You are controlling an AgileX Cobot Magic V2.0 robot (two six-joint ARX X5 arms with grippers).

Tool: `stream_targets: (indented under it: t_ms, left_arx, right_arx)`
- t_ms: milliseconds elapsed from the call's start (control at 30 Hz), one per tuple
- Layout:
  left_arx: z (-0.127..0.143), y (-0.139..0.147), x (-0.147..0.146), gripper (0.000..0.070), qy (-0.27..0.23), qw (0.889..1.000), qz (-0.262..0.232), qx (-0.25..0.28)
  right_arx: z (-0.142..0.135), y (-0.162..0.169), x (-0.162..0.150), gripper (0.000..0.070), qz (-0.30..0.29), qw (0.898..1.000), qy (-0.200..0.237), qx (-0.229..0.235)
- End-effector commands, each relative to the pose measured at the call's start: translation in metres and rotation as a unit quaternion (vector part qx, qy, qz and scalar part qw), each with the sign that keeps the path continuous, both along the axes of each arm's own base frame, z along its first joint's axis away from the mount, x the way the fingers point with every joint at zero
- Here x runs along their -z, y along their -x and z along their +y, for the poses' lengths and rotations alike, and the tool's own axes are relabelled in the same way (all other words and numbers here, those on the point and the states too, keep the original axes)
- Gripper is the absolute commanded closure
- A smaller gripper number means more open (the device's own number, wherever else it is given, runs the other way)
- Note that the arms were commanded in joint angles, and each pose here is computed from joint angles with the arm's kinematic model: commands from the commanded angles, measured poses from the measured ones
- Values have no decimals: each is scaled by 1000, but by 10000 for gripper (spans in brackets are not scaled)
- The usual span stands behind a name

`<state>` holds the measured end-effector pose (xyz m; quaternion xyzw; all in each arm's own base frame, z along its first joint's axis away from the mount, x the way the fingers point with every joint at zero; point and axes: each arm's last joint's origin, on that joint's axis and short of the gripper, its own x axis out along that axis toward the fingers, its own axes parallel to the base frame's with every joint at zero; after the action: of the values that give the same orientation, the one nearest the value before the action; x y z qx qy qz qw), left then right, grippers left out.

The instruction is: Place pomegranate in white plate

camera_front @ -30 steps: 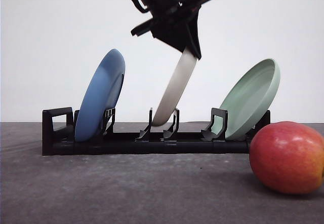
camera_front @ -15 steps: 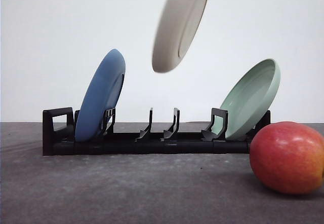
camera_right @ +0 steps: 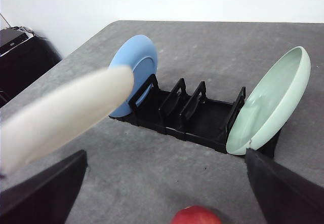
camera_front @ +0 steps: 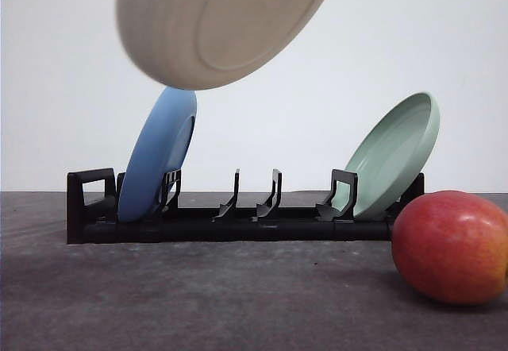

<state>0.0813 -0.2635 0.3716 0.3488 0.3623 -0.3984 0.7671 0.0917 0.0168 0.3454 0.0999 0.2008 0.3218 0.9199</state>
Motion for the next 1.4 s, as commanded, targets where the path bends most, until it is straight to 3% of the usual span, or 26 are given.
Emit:
stream_targets:
  t_ms: [0,267,500,633,933,1100,1167,1367]
  left_arx:
    - [-4,5,10,700,-16,1000,-4,-15]
    - [-4,14,82,700,-85,995,11,-44]
    - [-1,16,138,700,-97,994,16,-54]
    - [-7,17,160,700,-102,993,16,-50]
    - [-27,28,204,700,-167,985,13,-29]
    - [-32,29,212,688,-169,985,13,-27]
    - [-33,29,212,591,-162,986,12,-29]
    - [-34,27,208,183,-150,988,14,-41]
  right_arx:
    - [0,0,-5,64,-6,1000,-5,1]
    - [0,0,-4,64,-6,1000,-5,1]
    - [0,0,-4,64,-6,1000,-5,1]
    - [0,0,-4,64,-6,1000,-5,1]
    - [0,1,-4,64,-2,1000,-5,1]
    - [0,1,-4,64,-2,1000,-5,1]
    - [0,1,-4,64,-2,1000,-5,1]
    - [0,1,-4,64,-1,1000,-6,0]
